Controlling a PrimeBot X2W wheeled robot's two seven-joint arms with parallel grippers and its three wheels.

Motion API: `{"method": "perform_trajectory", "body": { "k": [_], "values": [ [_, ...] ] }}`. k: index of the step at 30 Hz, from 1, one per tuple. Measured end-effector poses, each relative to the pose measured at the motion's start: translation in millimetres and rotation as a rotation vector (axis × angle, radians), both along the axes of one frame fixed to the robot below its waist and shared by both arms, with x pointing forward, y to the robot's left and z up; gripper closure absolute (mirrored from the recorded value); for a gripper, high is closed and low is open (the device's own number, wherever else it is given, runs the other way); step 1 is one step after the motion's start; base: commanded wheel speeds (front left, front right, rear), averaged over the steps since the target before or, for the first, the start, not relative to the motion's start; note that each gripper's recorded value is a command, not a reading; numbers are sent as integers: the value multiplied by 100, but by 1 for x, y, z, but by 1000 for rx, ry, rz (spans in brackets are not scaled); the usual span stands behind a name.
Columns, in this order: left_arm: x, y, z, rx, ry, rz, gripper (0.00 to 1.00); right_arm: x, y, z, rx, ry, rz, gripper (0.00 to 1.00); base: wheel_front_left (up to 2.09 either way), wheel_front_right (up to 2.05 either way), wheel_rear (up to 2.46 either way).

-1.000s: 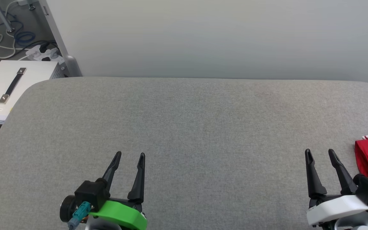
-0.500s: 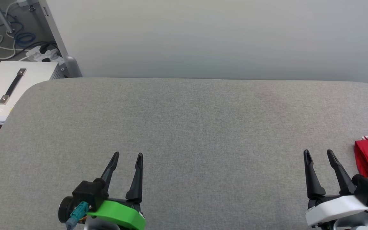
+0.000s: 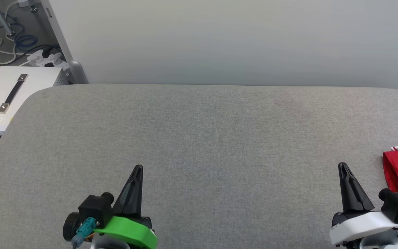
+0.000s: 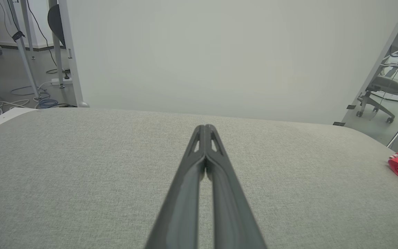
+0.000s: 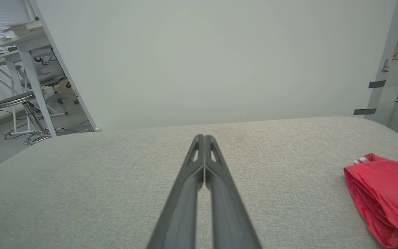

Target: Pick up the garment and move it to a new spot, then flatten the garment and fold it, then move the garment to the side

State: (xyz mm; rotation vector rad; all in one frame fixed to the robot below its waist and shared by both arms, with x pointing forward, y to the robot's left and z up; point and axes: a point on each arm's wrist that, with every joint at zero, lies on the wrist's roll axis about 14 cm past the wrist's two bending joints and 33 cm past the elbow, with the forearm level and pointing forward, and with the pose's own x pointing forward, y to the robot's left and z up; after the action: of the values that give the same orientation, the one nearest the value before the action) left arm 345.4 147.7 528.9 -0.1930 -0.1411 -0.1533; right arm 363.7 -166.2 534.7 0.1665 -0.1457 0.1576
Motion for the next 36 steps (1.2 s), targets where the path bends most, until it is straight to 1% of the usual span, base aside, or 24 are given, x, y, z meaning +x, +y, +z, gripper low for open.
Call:
{"method": "perform_trajectory", "body": {
  "k": [36],
  "values": [
    [8,7,-3,76,48,35,100,0,4,-7,-64,51,-2,100,0,0,0]
  ]
}}
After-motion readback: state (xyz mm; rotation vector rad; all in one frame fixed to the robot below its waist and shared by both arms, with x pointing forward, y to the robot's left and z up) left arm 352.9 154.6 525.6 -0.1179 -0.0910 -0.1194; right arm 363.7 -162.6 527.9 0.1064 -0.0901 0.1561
